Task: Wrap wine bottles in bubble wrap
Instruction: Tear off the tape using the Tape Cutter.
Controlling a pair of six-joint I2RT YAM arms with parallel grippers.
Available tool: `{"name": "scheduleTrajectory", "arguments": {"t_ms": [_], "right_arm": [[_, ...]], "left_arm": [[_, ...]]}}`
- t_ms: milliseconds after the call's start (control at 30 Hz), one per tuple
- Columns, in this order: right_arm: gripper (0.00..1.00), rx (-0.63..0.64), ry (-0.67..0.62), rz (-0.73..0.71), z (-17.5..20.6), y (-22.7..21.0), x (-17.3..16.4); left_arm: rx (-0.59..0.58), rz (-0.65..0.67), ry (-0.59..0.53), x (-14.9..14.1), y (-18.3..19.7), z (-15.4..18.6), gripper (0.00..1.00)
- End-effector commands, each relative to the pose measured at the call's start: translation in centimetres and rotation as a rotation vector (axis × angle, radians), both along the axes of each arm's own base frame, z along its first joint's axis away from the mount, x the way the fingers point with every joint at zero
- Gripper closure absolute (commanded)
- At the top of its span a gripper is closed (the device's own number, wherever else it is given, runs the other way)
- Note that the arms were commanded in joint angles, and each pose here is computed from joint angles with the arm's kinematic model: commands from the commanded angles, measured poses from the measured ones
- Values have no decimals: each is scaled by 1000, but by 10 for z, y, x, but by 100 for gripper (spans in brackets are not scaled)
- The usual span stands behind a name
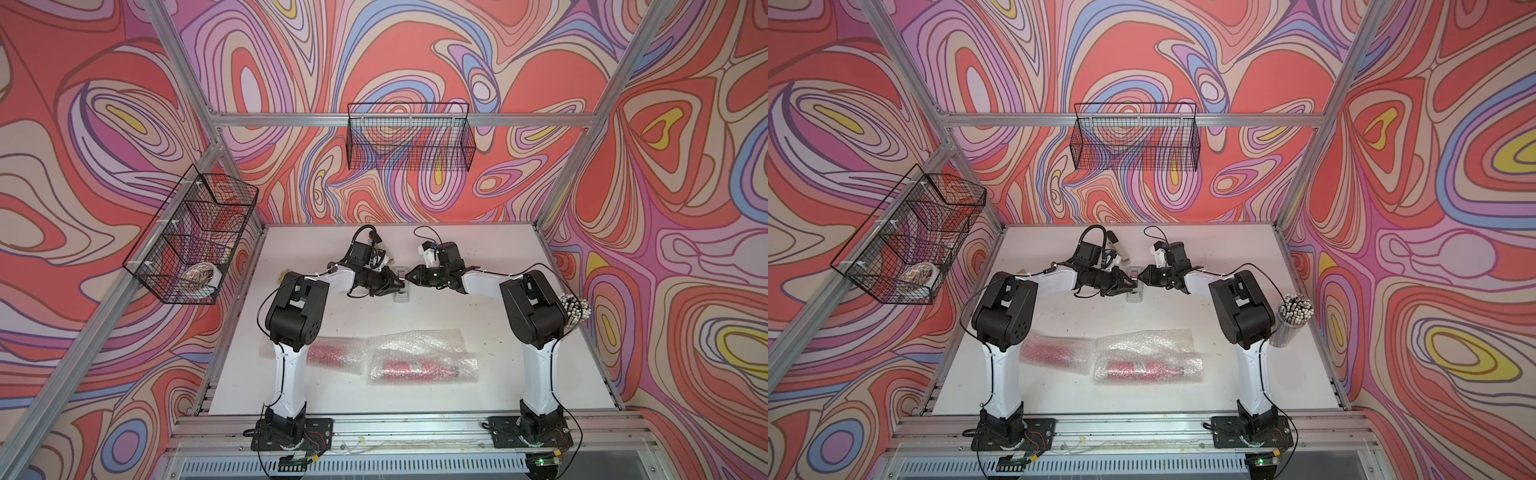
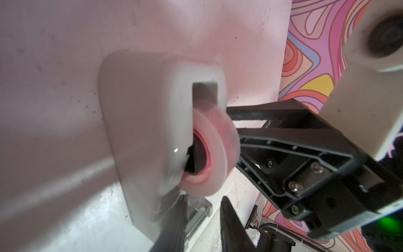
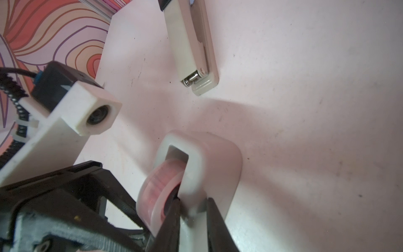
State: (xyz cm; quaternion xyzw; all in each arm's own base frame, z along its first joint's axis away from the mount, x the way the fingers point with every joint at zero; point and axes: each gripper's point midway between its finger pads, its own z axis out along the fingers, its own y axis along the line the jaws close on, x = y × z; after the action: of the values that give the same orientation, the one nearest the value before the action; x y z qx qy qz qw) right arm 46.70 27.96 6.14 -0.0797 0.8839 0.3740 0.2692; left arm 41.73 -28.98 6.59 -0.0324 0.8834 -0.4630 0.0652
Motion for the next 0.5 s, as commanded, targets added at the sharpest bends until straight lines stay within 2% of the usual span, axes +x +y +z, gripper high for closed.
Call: {"name": "scheduleTrajectory", "arguments": {"t_ms": [0, 300, 467], "right_arm": [[78, -65, 58, -49, -27, -15, -6], [78, -68, 68, -47, -30, -15, -8], [79, -68, 67, -48, -30, -15, -7]], "left_arm": [[-27, -12, 15, 0, -5, 1, 79], [-20, -27, 38, -2, -7, -7, 84], [-31, -36, 30, -1, -9, -2, 96]]}}
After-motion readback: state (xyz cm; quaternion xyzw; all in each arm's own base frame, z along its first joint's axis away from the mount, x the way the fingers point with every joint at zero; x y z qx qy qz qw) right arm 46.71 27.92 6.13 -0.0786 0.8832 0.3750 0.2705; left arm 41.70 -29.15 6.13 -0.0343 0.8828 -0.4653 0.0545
